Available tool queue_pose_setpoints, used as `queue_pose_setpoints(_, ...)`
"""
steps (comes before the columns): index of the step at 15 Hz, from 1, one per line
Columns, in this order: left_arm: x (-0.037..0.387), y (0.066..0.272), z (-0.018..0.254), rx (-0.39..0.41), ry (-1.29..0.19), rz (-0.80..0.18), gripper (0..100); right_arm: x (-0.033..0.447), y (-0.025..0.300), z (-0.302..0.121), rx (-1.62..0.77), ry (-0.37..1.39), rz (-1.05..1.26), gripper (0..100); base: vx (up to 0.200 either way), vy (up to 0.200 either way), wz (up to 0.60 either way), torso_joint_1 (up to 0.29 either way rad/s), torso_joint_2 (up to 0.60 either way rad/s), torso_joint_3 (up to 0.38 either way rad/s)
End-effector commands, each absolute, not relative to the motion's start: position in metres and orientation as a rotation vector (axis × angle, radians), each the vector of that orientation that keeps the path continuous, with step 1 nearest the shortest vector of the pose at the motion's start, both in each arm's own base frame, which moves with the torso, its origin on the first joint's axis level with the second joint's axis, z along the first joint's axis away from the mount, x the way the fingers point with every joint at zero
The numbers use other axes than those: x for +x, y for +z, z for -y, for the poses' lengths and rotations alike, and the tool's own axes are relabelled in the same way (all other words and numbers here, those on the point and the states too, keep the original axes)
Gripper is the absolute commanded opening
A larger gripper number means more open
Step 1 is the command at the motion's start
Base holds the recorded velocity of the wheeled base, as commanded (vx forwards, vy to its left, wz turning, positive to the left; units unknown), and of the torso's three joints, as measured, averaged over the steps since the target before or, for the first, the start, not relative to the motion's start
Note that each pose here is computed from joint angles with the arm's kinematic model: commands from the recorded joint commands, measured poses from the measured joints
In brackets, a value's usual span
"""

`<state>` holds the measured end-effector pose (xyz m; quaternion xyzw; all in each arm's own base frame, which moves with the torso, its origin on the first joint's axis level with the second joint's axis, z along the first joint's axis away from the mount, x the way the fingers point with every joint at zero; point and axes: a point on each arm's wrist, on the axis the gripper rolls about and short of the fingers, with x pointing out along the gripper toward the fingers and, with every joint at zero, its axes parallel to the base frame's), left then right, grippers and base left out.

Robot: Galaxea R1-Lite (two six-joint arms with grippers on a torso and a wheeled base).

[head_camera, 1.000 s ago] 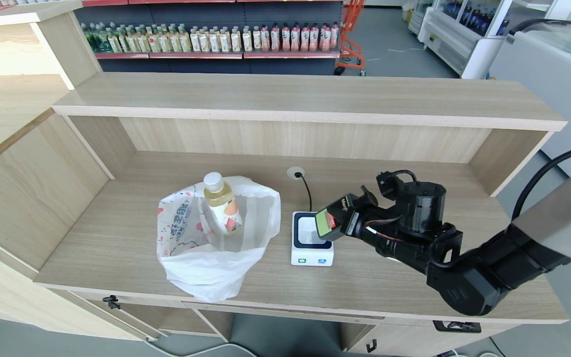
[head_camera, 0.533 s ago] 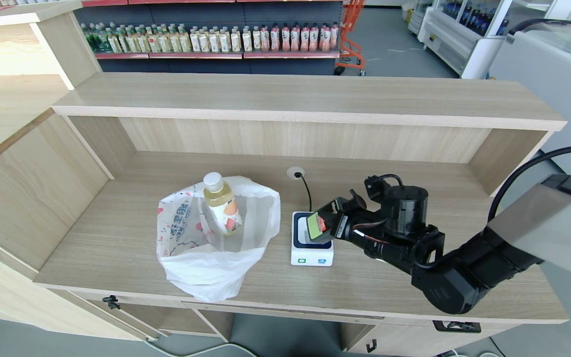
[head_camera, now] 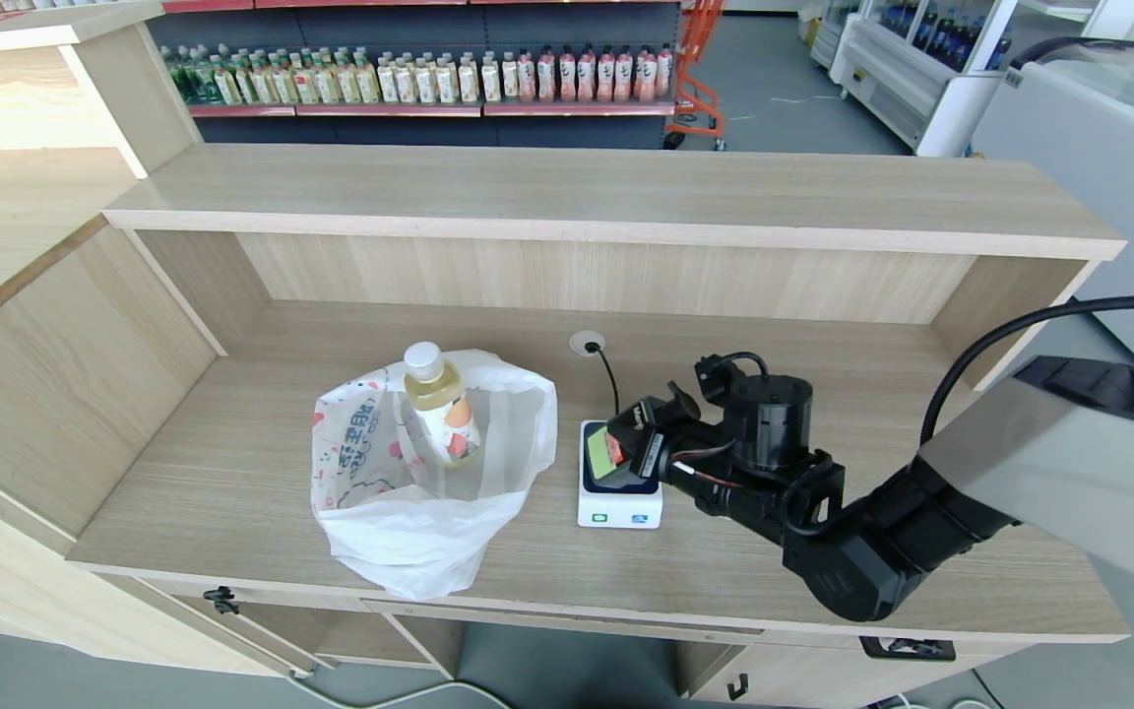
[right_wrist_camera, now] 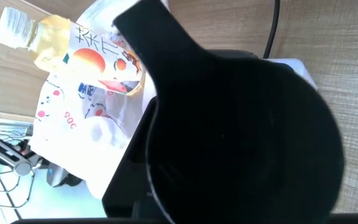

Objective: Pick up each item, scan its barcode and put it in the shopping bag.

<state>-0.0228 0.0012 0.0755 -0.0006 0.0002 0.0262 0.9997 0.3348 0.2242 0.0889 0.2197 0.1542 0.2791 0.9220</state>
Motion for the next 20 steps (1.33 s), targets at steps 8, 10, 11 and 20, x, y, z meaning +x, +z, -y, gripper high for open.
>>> queue_pose_setpoints(8,-0.023,0.075,-0.001,-0.003,0.052,0.000,100,0.345,0.078,-0.235,0.449,0.577,-0.315,0,0.000,0.000,0.00,0.000,0.00,0.000)
queue_pose_setpoints(10,-0.023,0.075,-0.001,-0.002,0.052,0.000,100,0.346,0.079,-0.235,0.450,0.561,-0.308,0,0.000,0.000,0.00,0.000,0.00,0.000)
queue_pose_setpoints(11,-0.023,0.075,-0.001,-0.002,0.052,0.000,100,0.345,0.081,-0.234,0.449,0.559,-0.303,0,0.000,0.000,0.00,0.000,0.00,0.000)
queue_pose_setpoints(20,-0.023,0.076,-0.001,-0.002,0.052,0.002,100,0.295,0.149,-0.197,-0.172,0.553,0.039,0,0.000,0.000,0.00,0.000,0.00,0.000)
